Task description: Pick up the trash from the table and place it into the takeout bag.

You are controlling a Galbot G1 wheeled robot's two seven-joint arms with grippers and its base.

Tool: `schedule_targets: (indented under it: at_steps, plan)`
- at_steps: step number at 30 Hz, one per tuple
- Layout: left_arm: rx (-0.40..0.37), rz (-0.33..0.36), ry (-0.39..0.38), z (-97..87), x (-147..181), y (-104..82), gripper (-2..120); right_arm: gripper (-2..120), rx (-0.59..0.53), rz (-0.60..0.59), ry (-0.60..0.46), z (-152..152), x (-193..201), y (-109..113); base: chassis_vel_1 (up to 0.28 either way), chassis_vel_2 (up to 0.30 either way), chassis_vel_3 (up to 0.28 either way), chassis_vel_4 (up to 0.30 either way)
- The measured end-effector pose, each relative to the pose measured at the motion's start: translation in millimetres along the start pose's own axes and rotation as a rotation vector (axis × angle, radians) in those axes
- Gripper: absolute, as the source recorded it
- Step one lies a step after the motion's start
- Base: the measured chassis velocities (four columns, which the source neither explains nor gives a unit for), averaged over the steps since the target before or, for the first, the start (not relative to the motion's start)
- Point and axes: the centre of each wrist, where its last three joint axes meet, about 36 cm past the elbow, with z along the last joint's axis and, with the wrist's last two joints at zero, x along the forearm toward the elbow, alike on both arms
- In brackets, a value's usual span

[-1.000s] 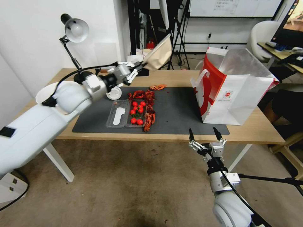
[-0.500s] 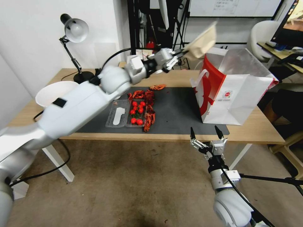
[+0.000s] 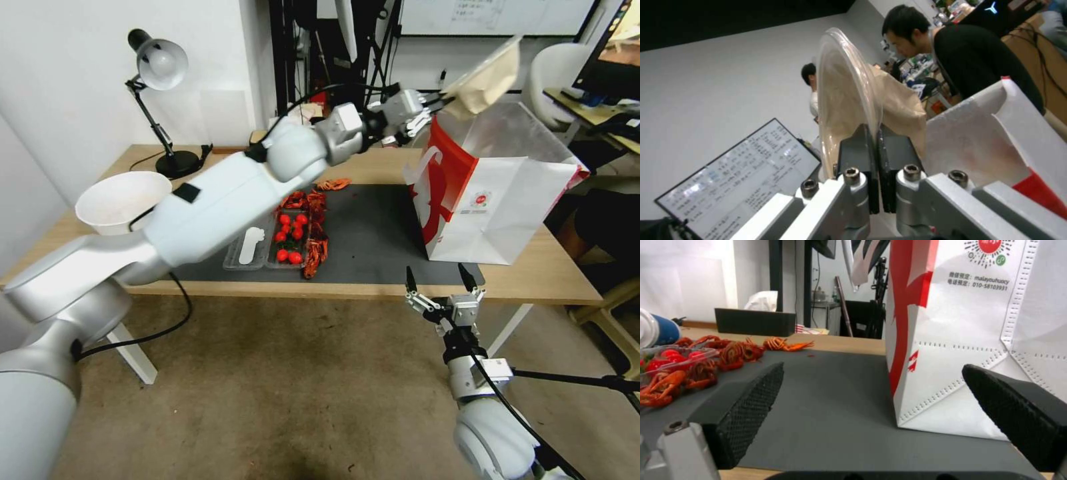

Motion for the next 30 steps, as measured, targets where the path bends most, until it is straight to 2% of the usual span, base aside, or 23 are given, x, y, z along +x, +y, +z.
schedule_targets:
  at_steps: [5, 14, 16, 17, 18, 21, 24, 28, 30]
  plan:
    - [0.021, 0.029, 0.006, 11.8, -25.1, -15.9, 0, 100, -0.003, 0.004, -0.001, 0.1, 0.2, 0.4, 0.0, 0.0, 0.0, 0.0]
    - [0.04, 0.048, 0.011, 21.2, -42.9, -30.7, 0, 100, -0.003, 0.008, -0.004, 0.0, -0.6, -0.4, 0.0, 0.0, 0.0, 0.0]
    - [0.043, 0.05, 0.012, 22.3, -47.7, -33.4, 5, 100, -0.003, 0.01, -0.003, 0.2, -0.3, -0.8, 0.0, 0.0, 0.0, 0.0]
    - [0.045, 0.05, 0.013, 22.6, -50.8, -34.4, 13, 100, -0.003, 0.013, -0.003, 0.3, 0.0, -1.4, 0.0, 0.0, 0.0, 0.0]
    - [0.045, 0.05, 0.013, 22.6, -50.8, -34.4, 13, 100, -0.003, 0.013, -0.003, 0.3, 0.0, -1.4, 0.0, 0.0, 0.0, 0.0]
    - [0.049, 0.05, 0.013, 22.3, -55.1, -36.4, 27, 100, -0.003, 0.017, -0.003, 0.4, 0.1, -1.9, 0.0, 0.0, 0.0, 0.0]
    - [0.051, 0.043, 0.012, 21.9, -55.8, -36.6, 33, 100, -0.004, 0.017, -0.003, 0.5, 0.1, -2.0, 0.0, 0.0, 0.0, 0.0]
    - [0.065, -0.007, 0.006, 19.9, -50.4, -27.2, 52, 100, -0.002, 0.018, -0.005, 0.3, -0.9, -2.5, 0.0, 0.0, 0.0, 0.0]
    - [0.072, -0.024, 0.008, 18.9, -46.5, -23.4, 55, 100, -0.002, 0.018, -0.006, 0.2, -1.2, -2.6, 0.0, 0.0, 0.0, 0.0]
